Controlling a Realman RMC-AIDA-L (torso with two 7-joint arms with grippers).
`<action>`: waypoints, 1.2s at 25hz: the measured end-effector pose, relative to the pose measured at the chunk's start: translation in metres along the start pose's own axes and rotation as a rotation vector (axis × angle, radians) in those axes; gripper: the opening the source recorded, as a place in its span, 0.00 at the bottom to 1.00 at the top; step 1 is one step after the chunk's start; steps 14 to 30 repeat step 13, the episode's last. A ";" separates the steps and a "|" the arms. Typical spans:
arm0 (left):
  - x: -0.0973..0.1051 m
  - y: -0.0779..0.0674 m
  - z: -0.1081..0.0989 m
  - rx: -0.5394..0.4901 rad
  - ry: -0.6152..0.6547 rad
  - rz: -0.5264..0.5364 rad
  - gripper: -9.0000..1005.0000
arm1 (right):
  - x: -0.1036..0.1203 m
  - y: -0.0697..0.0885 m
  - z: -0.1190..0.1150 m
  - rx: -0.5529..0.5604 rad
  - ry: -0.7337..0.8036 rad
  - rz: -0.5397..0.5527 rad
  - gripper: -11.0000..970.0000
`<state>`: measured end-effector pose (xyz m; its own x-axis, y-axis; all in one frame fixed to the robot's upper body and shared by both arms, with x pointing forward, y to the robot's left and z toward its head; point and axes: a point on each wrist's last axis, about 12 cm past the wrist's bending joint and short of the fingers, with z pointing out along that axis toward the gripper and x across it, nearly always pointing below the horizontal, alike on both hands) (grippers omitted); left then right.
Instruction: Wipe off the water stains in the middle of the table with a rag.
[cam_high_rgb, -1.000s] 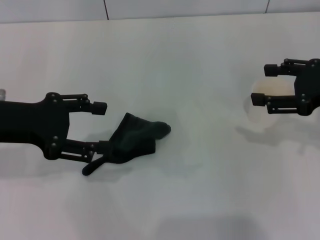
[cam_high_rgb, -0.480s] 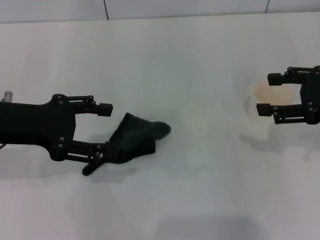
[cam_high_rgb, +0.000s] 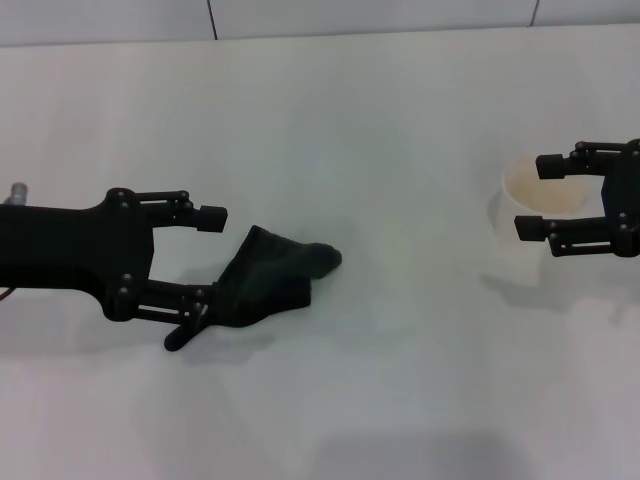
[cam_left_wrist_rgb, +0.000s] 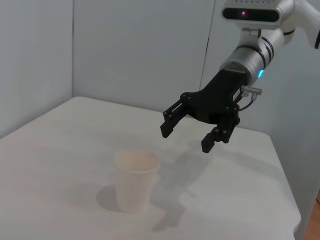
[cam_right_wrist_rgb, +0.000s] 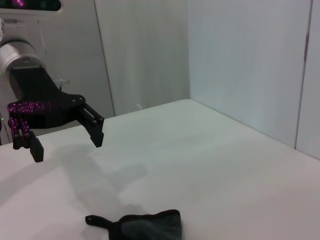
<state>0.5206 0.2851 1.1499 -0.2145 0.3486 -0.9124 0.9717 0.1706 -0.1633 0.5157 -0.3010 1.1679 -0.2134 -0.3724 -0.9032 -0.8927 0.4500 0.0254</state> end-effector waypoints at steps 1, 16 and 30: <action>0.000 0.000 0.000 -0.001 0.000 0.000 0.85 | 0.000 0.000 0.000 0.000 0.000 0.000 0.81; 0.001 0.000 0.001 -0.003 -0.002 0.000 0.85 | 0.000 0.000 0.000 -0.002 0.001 -0.001 0.81; 0.001 0.000 0.001 -0.003 -0.002 0.000 0.85 | 0.000 0.000 0.000 -0.002 0.001 -0.001 0.81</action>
